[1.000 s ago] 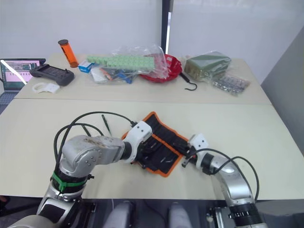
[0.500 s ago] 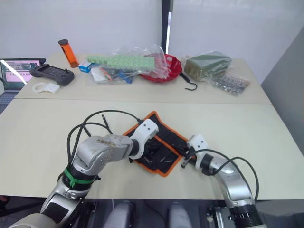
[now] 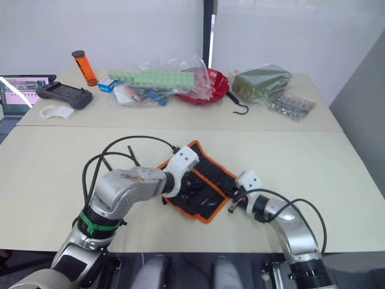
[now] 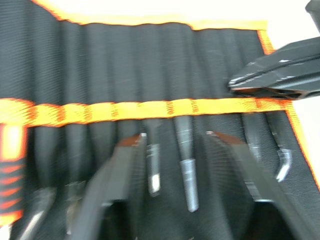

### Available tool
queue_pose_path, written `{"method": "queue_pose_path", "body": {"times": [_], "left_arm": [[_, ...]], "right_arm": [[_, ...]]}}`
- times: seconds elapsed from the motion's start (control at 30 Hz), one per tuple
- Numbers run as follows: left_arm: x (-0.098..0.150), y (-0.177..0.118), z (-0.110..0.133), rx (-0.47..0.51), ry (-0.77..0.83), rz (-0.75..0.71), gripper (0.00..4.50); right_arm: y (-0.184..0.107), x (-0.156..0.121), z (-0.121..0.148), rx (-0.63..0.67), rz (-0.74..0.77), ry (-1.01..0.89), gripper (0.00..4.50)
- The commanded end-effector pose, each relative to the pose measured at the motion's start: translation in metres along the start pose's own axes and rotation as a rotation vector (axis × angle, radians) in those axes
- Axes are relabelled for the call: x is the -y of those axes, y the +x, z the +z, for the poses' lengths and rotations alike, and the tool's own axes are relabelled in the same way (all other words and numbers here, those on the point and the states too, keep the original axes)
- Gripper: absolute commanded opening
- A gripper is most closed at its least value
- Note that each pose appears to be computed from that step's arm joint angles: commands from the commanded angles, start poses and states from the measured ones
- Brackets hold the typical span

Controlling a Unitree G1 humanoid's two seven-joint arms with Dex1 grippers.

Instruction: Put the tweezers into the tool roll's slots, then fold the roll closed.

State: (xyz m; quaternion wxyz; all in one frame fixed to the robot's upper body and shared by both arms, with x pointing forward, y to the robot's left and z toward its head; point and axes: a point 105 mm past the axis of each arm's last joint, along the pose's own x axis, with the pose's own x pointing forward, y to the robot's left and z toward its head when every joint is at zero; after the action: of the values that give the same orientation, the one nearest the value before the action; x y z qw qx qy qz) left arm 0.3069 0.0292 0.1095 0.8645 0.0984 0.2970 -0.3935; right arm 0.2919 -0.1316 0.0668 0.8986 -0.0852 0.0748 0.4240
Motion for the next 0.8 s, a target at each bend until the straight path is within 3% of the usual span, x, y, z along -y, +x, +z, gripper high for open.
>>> {"method": "queue_pose_path", "body": {"times": [0.03,0.13,0.3,0.4,0.43,0.5,0.6,0.7,0.73,0.8], "left_arm": [[-0.003,-0.021,0.016,0.077,-0.072,-0.048,3.42],[-0.021,-0.044,0.023,0.126,-0.109,-0.027,4.44],[-0.057,-0.087,0.019,0.199,-0.052,0.084,4.44],[-0.078,-0.119,0.018,0.345,0.125,0.232,4.44],[-0.088,-0.136,0.015,0.397,0.12,0.282,4.44],[-0.1,-0.158,0.002,0.432,0.104,0.323,4.44],[-0.112,-0.185,-0.017,0.501,-0.056,0.321,4.44],[-0.133,-0.227,-0.065,0.485,-0.105,0.534,4.44],[-0.13,-0.236,-0.075,0.504,-0.097,0.558,4.44],[-0.119,-0.242,-0.111,0.449,-0.098,0.609,4.44]], "right_arm": [[0.002,-0.011,-0.016,-0.061,0.05,0.02,0.0],[0.003,-0.008,-0.016,-0.06,0.054,0.018,0.0],[0.007,-0.005,-0.016,-0.057,0.067,0.01,0.0],[0.01,-0.001,-0.016,-0.051,0.067,0.004,0.0],[0.011,0.001,-0.015,-0.048,0.067,0.001,0.0],[0.012,0.003,-0.015,-0.045,0.072,-0.005,0.0],[0.013,0.004,-0.015,-0.044,0.083,-0.009,0.0],[0.016,0.002,-0.019,-0.061,0.127,-0.019,0.0],[0.017,0.001,-0.02,-0.068,0.143,-0.026,0.0],[0.018,0.002,-0.021,-0.069,0.151,-0.026,0.0]]}}
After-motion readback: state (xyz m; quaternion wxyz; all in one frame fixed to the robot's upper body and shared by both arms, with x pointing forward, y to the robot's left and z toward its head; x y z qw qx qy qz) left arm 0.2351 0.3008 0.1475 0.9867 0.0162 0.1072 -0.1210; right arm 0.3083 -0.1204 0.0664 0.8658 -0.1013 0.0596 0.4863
